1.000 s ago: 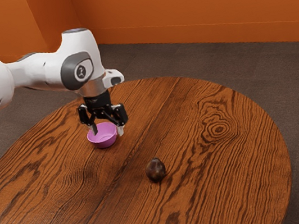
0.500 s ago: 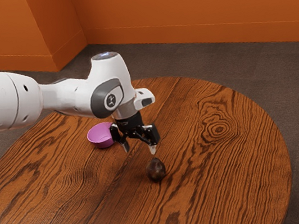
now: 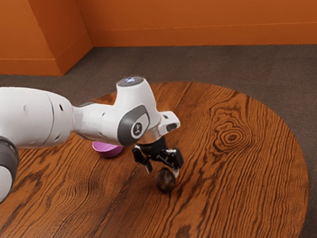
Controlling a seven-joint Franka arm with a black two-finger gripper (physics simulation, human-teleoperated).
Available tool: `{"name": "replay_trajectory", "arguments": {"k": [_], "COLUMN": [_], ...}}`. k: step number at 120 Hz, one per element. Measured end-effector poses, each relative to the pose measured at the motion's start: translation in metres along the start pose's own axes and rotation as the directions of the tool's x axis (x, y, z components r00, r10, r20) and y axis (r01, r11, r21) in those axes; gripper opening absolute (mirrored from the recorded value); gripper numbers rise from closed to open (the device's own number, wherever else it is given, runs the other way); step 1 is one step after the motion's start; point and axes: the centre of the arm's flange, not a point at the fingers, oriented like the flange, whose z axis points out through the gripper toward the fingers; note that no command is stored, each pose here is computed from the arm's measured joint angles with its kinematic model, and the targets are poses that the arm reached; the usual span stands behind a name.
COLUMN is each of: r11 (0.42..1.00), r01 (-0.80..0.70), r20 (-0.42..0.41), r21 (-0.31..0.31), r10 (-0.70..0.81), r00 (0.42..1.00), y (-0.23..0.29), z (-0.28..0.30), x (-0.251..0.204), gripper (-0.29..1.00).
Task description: Place the pear in the bowl.
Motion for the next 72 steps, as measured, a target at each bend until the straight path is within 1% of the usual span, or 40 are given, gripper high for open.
{"name": "replay_trajectory", "arguments": {"k": [12,42,72], "r11": [1.0,1.0,1.0], "r01": [-0.001,-0.006,-0.01], "r20": [0.01,0.004,0.011], "r21": [-0.002,-0.015,-0.021], "r10": [0.001,0.006,0.01], "r00": [1.0,1.0,1.0], "y": [0.0,0.0,-0.001], "z": [0.017,0.025,0.027], "x": [0.001,0.002,0.001], "gripper": [0.69,0.68,0.62]}}
